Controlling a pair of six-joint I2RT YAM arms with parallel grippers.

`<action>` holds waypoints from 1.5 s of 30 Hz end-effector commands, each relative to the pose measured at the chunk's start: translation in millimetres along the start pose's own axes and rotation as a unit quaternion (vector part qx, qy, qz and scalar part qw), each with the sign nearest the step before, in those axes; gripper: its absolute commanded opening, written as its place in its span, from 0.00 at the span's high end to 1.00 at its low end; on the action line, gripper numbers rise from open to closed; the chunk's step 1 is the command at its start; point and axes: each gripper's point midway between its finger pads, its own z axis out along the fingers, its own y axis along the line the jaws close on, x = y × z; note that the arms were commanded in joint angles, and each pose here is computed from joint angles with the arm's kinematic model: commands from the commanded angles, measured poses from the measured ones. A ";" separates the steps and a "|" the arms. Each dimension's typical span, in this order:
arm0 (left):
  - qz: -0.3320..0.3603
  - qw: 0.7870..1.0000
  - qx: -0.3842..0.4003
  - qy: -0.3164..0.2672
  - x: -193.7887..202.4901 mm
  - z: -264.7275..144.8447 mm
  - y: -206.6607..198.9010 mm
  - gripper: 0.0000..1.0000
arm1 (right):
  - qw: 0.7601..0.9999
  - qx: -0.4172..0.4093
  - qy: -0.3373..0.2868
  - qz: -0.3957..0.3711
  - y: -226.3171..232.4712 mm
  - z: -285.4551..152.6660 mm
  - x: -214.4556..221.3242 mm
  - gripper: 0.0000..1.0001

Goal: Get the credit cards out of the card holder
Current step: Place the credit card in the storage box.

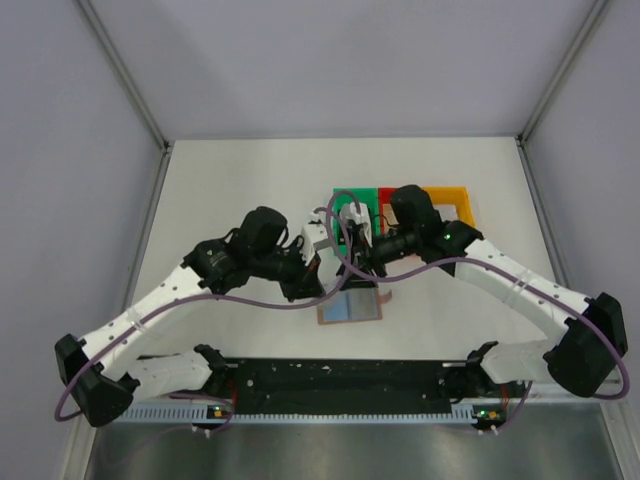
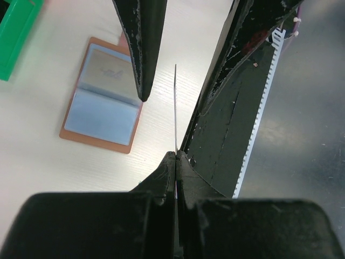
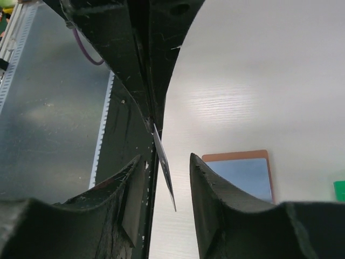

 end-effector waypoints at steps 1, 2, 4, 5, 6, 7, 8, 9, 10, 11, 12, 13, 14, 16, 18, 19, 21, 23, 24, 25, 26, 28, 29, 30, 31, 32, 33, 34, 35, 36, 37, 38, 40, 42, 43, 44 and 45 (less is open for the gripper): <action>0.025 0.999 0.018 -0.009 -11.2 0.2 -8.2 1.00 | 0.998 -0.039 -0.025 -0.048 12.9 1.5 -26.8 0.63; 0.026 0.999 0.017 -0.008 -11.1 0.6 -7.6 1.00 | 0.998 -0.042 -0.024 -0.046 13.5 2.1 -26.7 0.67; 0.028 0.999 0.016 -0.009 -12.5 0.4 -7.7 1.00 | 0.998 -0.048 -0.023 -0.042 14.2 4.0 -25.8 0.73; 0.028 0.999 0.014 -0.010 -13.1 0.0 -7.7 1.00 | 0.998 -0.051 -0.021 -0.038 13.5 5.0 -23.9 0.79; 0.028 0.999 0.012 -0.011 -13.3 -0.4 -7.1 1.00 | 0.997 -0.058 -0.020 -0.037 15.2 5.6 -22.0 0.83; 0.032 0.999 0.012 -0.013 -13.7 -1.4 -8.1 1.00 | 0.997 -0.062 -0.019 -0.034 15.4 6.4 -20.6 0.87; 0.033 0.999 0.012 -0.015 -14.2 -1.1 -7.7 1.00 | 0.997 -0.063 -0.016 -0.030 15.4 6.9 -18.4 0.91; 0.035 0.999 0.011 -0.018 -15.2 -1.8 -8.1 1.00 | 0.997 -0.065 -0.013 -0.026 15.8 7.3 -16.1 0.95; 0.036 0.999 0.011 -0.020 -14.9 -1.7 -8.0 1.00 | 0.997 -0.069 -0.010 -0.022 16.6 7.5 -13.7 1.00; 0.038 0.999 0.011 -0.022 -15.8 -2.6 -8.5 1.00 | 0.997 -0.072 -0.009 -0.023 18.1 7.4 -13.2 1.00; 0.039 0.999 0.010 -0.022 -15.7 -3.1 -8.2 1.00 | 0.997 -0.072 -0.008 -0.023 18.9 6.4 -12.5 1.00; 0.038 0.999 0.005 -0.023 -15.6 -3.7 -6.5 1.00 | 0.997 -0.071 -0.008 -0.026 19.4 5.4 -13.0 1.00; 0.037 0.999 -0.002 -0.022 -14.2 -3.6 -4.3 0.93 | 0.997 -0.066 -0.008 -0.027 19.1 3.6 -13.1 1.00; 0.033 0.999 -0.029 -0.025 -12.7 -6.8 3.3 0.72 | 0.999 -0.045 -0.008 -0.022 12.2 -2.2 -13.6 1.00; 0.022 0.996 -0.079 -0.040 -14.8 -17.3 14.4 0.47 | 1.000 -0.001 -0.005 0.005 -6.9 -15.4 -10.3 1.00; 0.020 0.993 -0.106 -0.049 -14.8 -22.5 21.3 0.42 | 1.000 0.016 -0.007 0.016 -14.4 -22.1 -9.4 1.00; 0.012 0.983 -0.160 -0.087 -20.9 -38.0 33.3 0.30 | 0.997 0.063 -0.004 0.045 -32.2 -38.6 -3.8 1.00; 0.006 0.969 -0.209 -0.130 -24.7 -57.9 43.2 0.25 | 0.989 0.129 0.001 0.069 -53.3 -62.3 4.2 1.00; 0.002 0.961 -0.233 -0.150 -26.7 -67.3 48.6 0.23 | 0.985 0.155 0.004 0.080 -61.2 -73.7 8.9 1.00; -0.004 0.952 -0.255 -0.171 -27.3 -77.4 53.9 0.22 | 0.979 0.181 0.001 0.089 -69.3 -86.7 10.9 1.00; -0.006 0.943 -0.274 -0.188 -27.5 -86.4 58.2 0.21 | 0.974 0.204 -0.003 0.095 -75.9 -98.6 11.5 1.00; -0.009 0.925 -0.319 -0.208 -22.1 -102.6 69.6 0.19 | 0.961 0.256 -0.016 0.107 -90.6 -128.0 11.5 1.00; -0.010 0.918 -0.335 -0.212 -19.2 -108.3 73.7 0.19 | 0.952 0.281 -0.022 0.120 -98.2 -140.9 12.1 1.00; -0.010 0.913 -0.347 -0.215 -16.0 -113.5 76.1 0.17 | 0.940 0.311 -0.028 0.136 -107.5 -157.3 13.0 1.00; -0.012 0.908 -0.357 -0.218 -13.6 -116.9 79.0 0.17 | 0.930 0.334 -0.035 0.149 -115.0 -171.1 13.8 1.00; -0.016 0.904 -0.365 -0.224 -11.5 -120.1 80.8 0.17 | 0.915 0.363 -0.044 0.169 -123.5 -189.2 15.3 1.00; -0.023 0.900 -0.371 -0.228 -8.5 -119.9 83.5 0.17 | 0.901 0.391 -0.046 0.185 -131.8 -204.0 18.7 1.00; -0.027 0.897 -0.376 -0.230 -6.3 -119.8 86.0 0.16 | 0.884 0.422 -0.044 0.194 -138.7 -218.9 20.7 1.00; -0.030 0.895 -0.378 -0.234 -5.5 -120.4 87.0 0.16 | 0.869 0.448 -0.043 0.204 -144.5 -232.5 23.2 1.00; -0.032 0.894 -0.381 -0.233 -3.0 -119.9 88.7 0.16 | 0.854 0.475 -0.038 0.209 -149.6 -245.0 27.2 1.00; -0.032 0.894 -0.383 -0.231 -0.9 -119.5 89.3 0.16 | 0.839 0.502 -0.026 0.207 -153.6 -255.8 31.3 1.00; -0.035 0.892 -0.386 -0.231 0.7 -120.4 90.1 0.16 | 0.821 0.532 -0.012 0.205 -157.5 -268.5 36.5 1.00; -0.036 0.888 -0.395 -0.233 2.9 -121.8 93.1 0.16 | 0.807 0.558 0.006 0.193 -161.6 -280.5 41.4 1.00; -0.041 0.883 -0.402 -0.237 4.3 -124.1 95.4 0.16 | 0.786 0.583 0.012 0.207 -167.8 -302.7 52.6 1.00; -0.042 0.881 -0.406 -0.238 5.3 -125.9 95.8 0.16 | 0.789 0.578 0.009 0.211 -169.7 -304.4 54.5 1.00; -0.043 0.879 -0.410 -0.241 5.1 -127.5 96.6 0.16 | 0.796 0.567 0.002 0.213 -172.2 -305.4 55.0 1.00; -0.044 0.878 -0.410 -0.243 6.0 -127.5 96.6 0.16 | 0.798 0.561 -0.004 0.219 -175.0 -308.5 56.2 1.00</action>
